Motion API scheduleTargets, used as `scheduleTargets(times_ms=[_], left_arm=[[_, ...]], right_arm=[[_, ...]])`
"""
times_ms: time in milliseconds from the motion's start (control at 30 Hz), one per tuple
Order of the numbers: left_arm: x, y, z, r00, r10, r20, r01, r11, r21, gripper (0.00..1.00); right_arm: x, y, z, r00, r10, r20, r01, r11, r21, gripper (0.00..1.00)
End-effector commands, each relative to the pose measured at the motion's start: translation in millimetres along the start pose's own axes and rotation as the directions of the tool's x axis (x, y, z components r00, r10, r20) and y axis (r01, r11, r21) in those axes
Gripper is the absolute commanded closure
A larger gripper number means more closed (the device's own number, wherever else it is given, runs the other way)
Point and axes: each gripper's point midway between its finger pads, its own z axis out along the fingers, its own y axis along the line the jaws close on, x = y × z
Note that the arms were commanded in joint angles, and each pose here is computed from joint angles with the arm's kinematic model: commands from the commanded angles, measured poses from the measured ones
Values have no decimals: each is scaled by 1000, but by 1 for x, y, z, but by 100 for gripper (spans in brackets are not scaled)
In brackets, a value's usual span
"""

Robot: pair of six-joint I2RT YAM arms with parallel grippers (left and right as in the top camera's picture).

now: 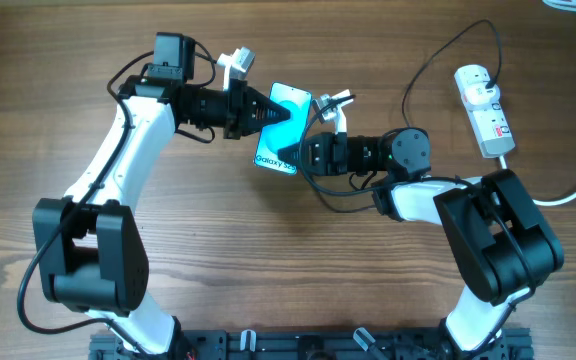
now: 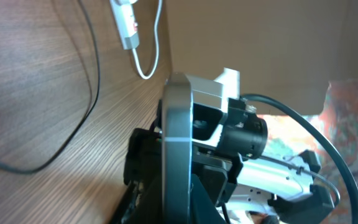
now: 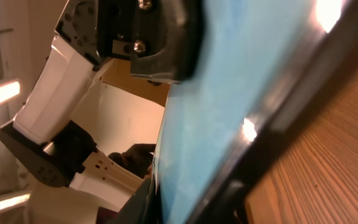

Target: Plug charger to phone and switch on socket

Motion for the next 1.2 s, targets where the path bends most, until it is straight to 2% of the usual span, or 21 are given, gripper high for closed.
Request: scheduleTargets(times_ms=[0, 100, 200, 300, 367, 767, 967, 1167], left_arm=[[20, -49, 8, 994, 70, -89, -51, 979, 196, 96], [19, -50, 9, 992, 86, -88, -68, 978, 198, 96], [17, -46, 10, 993, 93, -78, -78, 982, 171, 92], [15, -31, 14, 996, 66, -61, -61, 995, 85, 82], [17, -29, 16, 995, 73, -66, -68, 995, 72, 78], [26, -41, 22, 979, 181, -90, -167, 975, 146, 82], [33, -39, 21, 971, 222, -93, -207, 967, 149, 82], [35, -38, 21, 974, 205, -98, -189, 971, 147, 83]], right_arm=[[-3, -8, 4, 996, 81, 35, -82, 997, 7, 82], [-4, -8, 4, 996, 81, 40, -81, 997, 7, 95], [-3, -8, 4, 997, 75, 36, -75, 997, 7, 96], [1, -9, 1, 1000, 1, 2, -1, 1000, 13, 96], [1, -10, -3, 1000, 8, -6, -8, 1000, 19, 96], [-4, -12, -17, 977, 215, 0, -215, 976, 32, 96], [1, -13, -24, 976, 213, -42, -211, 976, 45, 96], [8, -13, -26, 974, 212, -82, -208, 977, 52, 96]])
